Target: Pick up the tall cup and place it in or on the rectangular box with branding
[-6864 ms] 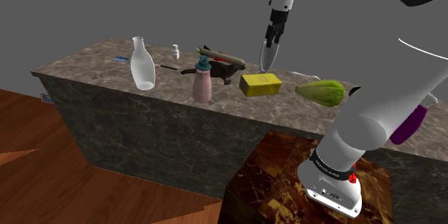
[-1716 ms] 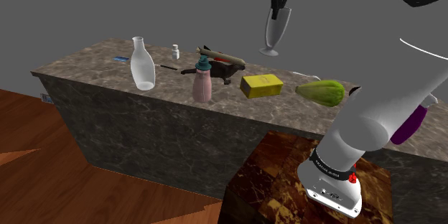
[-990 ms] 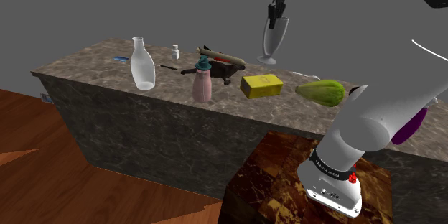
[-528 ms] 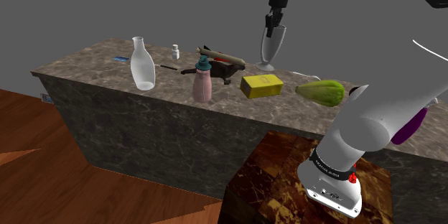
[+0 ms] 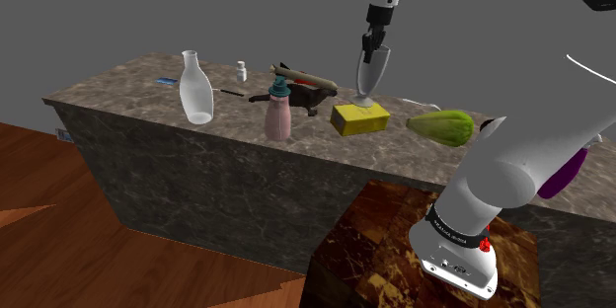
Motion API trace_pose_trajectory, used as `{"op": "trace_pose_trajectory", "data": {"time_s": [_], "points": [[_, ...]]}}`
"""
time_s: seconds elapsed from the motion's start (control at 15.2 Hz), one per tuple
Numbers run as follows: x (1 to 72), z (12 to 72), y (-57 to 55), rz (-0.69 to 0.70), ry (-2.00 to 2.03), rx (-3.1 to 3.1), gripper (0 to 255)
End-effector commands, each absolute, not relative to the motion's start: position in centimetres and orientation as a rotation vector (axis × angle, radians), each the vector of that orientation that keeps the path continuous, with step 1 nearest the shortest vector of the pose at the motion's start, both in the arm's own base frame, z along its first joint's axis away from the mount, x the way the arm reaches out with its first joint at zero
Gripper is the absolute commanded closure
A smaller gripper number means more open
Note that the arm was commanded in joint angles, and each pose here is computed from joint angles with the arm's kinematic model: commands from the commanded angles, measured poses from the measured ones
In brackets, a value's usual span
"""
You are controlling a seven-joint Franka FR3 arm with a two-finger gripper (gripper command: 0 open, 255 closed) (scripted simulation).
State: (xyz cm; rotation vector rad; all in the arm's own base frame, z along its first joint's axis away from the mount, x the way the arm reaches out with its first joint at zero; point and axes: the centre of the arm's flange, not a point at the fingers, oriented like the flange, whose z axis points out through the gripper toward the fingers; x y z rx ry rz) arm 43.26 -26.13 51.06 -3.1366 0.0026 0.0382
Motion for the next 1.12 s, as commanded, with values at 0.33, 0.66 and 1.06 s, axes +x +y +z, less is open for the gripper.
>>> {"op": "trace_pose_trajectory", "data": {"time_s": [0.33, 0.66, 1.06], "points": [[43.3, 48.6, -26.0, 0.036, 0.003, -3.137, 255], [43.3, 48.6, -26.0, 0.036, 0.003, -3.137, 255], [43.3, 48.6, -26.1, 0.036, 0.003, -3.137, 0]]}}
